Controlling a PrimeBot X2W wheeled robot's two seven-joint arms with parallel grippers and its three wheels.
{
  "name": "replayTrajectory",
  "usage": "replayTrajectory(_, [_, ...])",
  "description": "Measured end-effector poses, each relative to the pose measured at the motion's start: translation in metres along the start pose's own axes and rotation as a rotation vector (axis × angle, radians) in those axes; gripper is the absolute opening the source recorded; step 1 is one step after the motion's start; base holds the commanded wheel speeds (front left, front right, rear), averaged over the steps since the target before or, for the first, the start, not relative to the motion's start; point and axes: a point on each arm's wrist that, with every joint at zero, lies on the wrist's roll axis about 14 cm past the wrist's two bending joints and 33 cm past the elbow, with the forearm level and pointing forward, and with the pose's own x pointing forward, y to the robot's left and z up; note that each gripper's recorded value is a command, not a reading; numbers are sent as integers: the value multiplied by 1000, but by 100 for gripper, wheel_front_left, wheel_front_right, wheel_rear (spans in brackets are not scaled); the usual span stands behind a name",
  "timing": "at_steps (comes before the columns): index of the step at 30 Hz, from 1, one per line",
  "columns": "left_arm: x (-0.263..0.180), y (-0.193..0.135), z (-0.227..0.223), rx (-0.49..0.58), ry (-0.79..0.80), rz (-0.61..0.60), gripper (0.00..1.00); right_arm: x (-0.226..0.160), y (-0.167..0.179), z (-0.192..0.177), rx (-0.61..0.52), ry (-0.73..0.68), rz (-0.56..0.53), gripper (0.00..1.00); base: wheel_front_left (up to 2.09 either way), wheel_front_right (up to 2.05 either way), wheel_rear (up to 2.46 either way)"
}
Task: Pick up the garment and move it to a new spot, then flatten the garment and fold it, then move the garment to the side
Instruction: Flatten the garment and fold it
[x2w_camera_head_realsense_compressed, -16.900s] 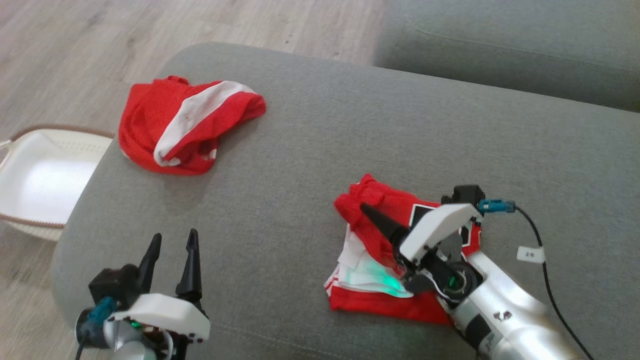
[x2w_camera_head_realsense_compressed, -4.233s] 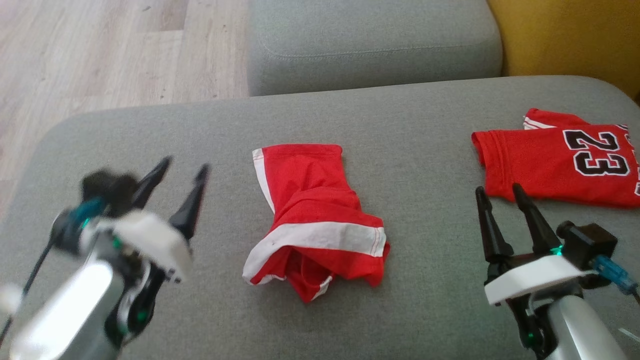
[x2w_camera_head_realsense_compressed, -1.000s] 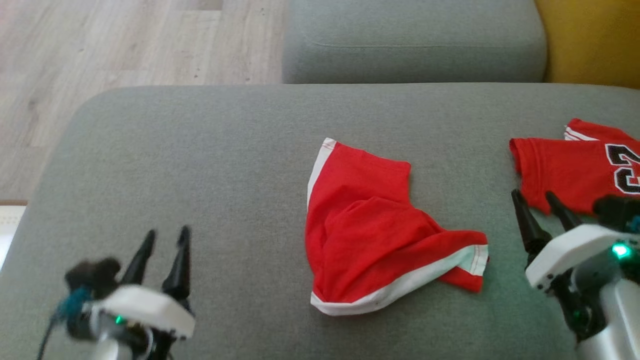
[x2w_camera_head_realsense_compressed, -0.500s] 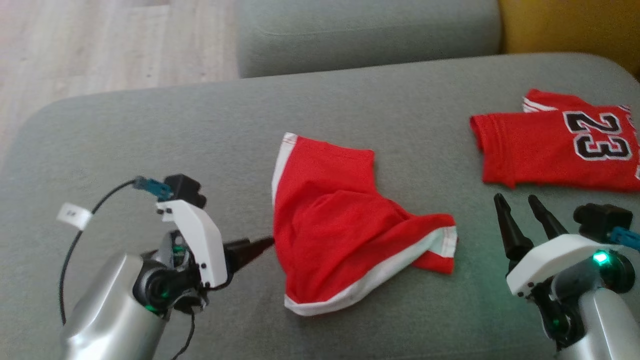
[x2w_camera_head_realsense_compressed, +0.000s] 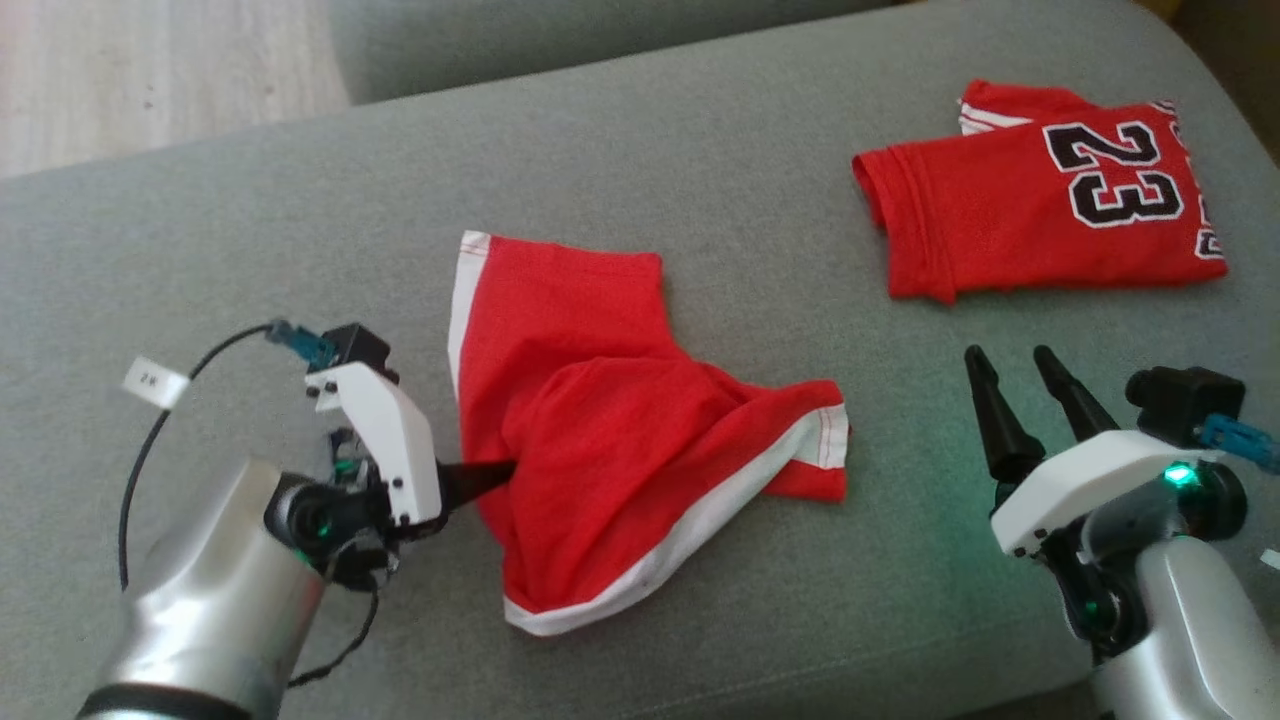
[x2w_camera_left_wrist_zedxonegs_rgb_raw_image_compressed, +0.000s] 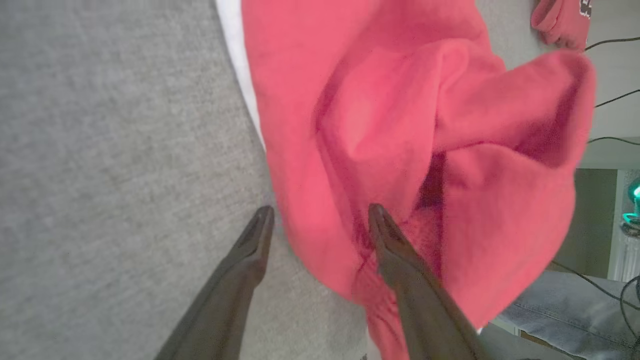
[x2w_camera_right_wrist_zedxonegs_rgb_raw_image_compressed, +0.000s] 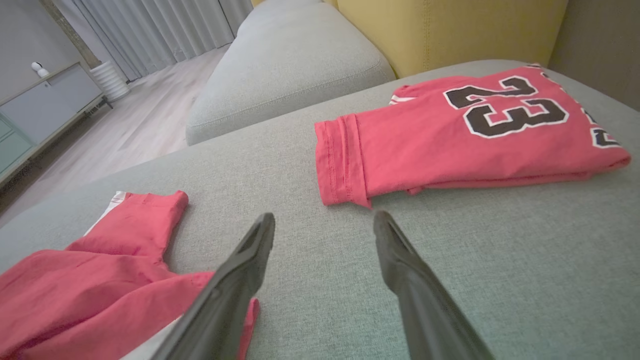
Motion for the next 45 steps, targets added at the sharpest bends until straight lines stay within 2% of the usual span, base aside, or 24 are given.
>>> replayTrajectory(3, [9,-8,6,-3,22,-30,100,0,-5,-7,8,20,-16,100,0,0,0])
replayTrajectory(4, [12,-13,7,-1,29,-42,73,0,-7,-10,9,25,-22,100,0,0,0])
replayTrajectory(5, [15,-16,5,19,48,-45,0,-1,-9,-12,11,27,-28,100,0,0,0])
replayTrajectory(11, [7,-7,8,63,34,-3,0,-1,-8,-10,14,17,-26,100,0,0,0])
replayTrajectory(18, [-36,0,89,196,-164,81,0,-1,-5,-8,11,10,-16,100,0,0,0])
replayTrajectory(23, [-47,10,123,203,-232,136,0,0,-8,-9,10,14,-25,100,0,0,0])
replayTrajectory(27, [-47,38,139,170,-273,228,0,2,-14,-2,7,-4,-41,100,0,0,0])
replayTrajectory(28, [-47,43,143,157,-292,241,14,2,-15,-2,6,-5,-46,100,0,0,0])
replayTrajectory(29, [-46,46,148,156,-321,245,100,2,-17,-3,6,-2,-51,100,0,0,0])
replayTrajectory(31, [-42,49,156,136,-375,240,100,1,-20,-5,8,2,-61,100,0,0,0])
replayTrajectory(36, [-47,54,159,163,-468,255,100,2,-20,-6,11,-1,-59,100,0,0,0])
replayTrajectory(41, [-55,46,139,219,-409,262,100,4,-8,0,9,-19,-24,100,0,0,0])
replayTrajectory(45, [-52,27,96,278,-288,208,100,1,0,4,9,-36,0,100,0,0,0])
